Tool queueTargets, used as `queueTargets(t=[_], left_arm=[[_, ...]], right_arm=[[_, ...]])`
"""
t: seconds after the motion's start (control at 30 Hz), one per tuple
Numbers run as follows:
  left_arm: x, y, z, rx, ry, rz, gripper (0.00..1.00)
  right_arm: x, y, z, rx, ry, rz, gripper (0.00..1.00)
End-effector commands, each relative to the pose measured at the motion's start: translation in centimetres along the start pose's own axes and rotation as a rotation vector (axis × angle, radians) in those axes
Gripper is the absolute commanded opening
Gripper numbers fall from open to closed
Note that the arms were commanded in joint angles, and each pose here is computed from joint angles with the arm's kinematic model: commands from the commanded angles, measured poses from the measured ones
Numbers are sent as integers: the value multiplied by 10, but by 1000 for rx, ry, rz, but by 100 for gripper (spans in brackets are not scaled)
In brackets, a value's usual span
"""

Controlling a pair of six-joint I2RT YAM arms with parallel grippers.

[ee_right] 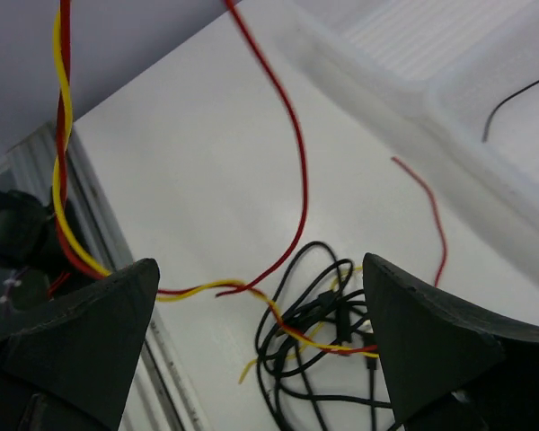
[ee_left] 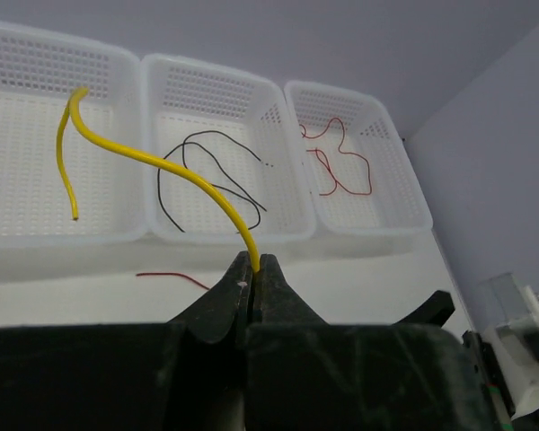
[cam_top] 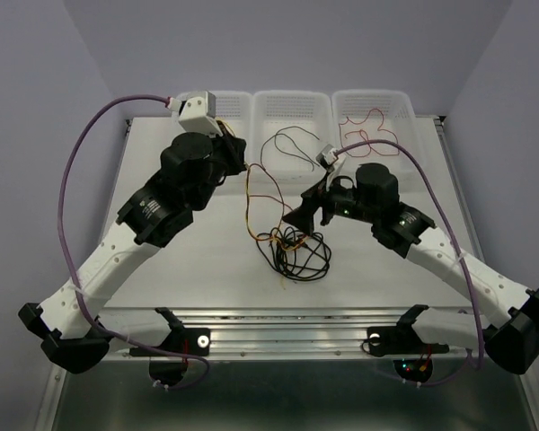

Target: Untangle the cables

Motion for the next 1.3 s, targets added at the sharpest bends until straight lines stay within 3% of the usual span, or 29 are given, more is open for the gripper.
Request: queueTargets(t=[0.0,0.4,0.47,0.53,0.57,0.6,0.63,0.67,0.7,0.8,0.93,1.03,1.27], left_arm=[[0,4,-15,55,63,36,0],[-4,26,-46,80,213,127,0],[-5,30,-47,83,227,144,0],[-7,32,-49,80,247,149,0],[-9,31,-50,75,258,141,0],[-10,33,-49,67,260,143,0],[-10,33,-49,62,264,141,0],[-11,32,-48,59,265,138,0],[-12,33,-47,54,258,137,0],[-11,38,-33,36,201,134,0],[-13,34,10,2,-4,56,0],[-12,36,46,-13,-128,9,0],[15,30,127,-99,-311,17,0]], right_arm=[[3,-42,-23,-172,120,-72,100],[46,-60,-22,-385,32,-82,100],[52,-63,-26,-394,47,-108,94],[56,-66,-26,-393,44,-130,80],[58,-64,-27,-391,43,-125,61],[59,-63,-27,-372,43,-119,50],[60,-61,-28,-350,52,-118,22],[59,-63,-35,-320,108,-124,4],[58,-69,-40,-274,151,-153,1],[50,-78,-61,-227,310,-167,1],[18,-92,-120,-79,622,-165,1],[-19,-101,-166,-24,839,-160,1],[-118,-153,-227,17,1111,-261,1]])
Point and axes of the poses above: each gripper's point midway between its finger pads, its own x axis out along the fingers, its own z axis along the line the jaws close on, y = z × x, the point moved 2 cm from there along -x, back along the fingers, and after that the axes turned 13 degrees about -x, right-handed, at the moved point
